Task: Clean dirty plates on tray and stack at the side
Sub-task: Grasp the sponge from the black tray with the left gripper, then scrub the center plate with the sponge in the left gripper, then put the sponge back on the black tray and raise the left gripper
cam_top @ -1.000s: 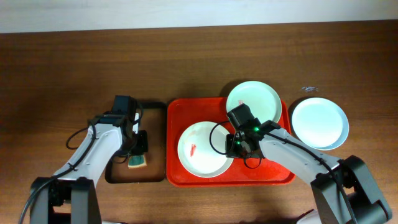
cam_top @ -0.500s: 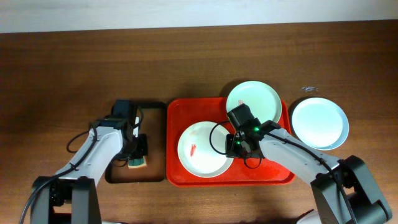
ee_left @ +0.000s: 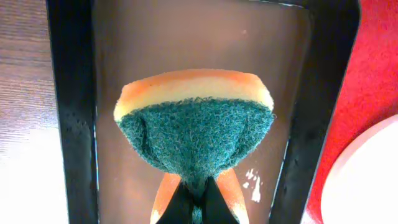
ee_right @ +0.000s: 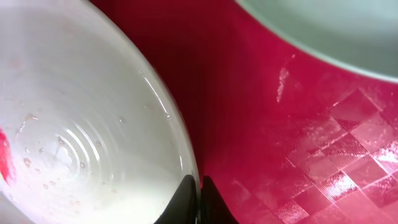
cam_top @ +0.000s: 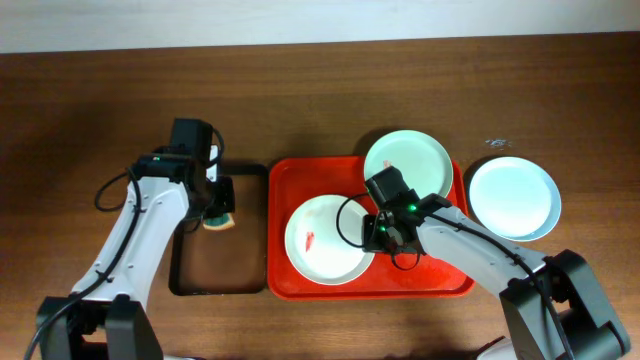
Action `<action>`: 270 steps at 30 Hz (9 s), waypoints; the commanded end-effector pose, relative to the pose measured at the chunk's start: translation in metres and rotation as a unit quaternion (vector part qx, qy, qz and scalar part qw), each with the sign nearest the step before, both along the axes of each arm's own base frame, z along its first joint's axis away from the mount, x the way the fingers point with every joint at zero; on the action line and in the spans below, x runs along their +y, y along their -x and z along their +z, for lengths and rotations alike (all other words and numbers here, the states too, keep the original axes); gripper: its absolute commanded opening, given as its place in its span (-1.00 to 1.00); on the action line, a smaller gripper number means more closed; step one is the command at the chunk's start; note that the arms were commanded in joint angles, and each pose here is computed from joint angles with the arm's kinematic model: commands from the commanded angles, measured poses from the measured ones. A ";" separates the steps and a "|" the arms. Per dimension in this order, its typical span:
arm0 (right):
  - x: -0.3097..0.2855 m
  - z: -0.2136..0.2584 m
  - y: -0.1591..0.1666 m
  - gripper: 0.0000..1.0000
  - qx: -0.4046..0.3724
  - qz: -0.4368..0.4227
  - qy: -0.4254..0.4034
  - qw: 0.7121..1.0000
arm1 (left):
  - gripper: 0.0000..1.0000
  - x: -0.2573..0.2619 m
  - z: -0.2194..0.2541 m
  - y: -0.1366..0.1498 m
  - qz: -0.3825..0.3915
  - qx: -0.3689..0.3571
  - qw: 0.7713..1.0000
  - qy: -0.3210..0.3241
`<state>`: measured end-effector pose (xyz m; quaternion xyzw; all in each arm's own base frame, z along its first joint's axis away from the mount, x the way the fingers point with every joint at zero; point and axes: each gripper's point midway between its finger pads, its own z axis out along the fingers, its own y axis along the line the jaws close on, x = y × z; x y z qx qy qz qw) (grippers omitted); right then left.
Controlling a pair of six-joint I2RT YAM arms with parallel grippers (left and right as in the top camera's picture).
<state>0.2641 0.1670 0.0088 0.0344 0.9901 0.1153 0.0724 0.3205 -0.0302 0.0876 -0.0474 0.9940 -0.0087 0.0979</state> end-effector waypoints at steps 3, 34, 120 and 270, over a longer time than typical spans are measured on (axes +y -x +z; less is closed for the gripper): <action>0.000 -0.003 0.002 -0.92 0.002 0.000 0.002 1.000 | -1.00 -0.004 -0.018 0.011 -0.012 0.017 1.000 -0.001; 0.006 -0.002 0.004 -0.92 0.009 0.004 -0.016 1.000 | -1.00 -0.035 -0.005 0.015 -0.085 -0.021 0.996 -0.001; -0.004 -0.003 -0.003 -0.92 -0.005 -0.023 0.009 1.000 | -1.00 -0.220 0.002 0.026 -0.220 0.040 0.945 0.237; -0.003 -0.003 -0.004 -0.92 -0.007 -0.023 0.008 1.000 | 0.98 0.067 0.044 0.017 0.158 -0.069 0.985 0.010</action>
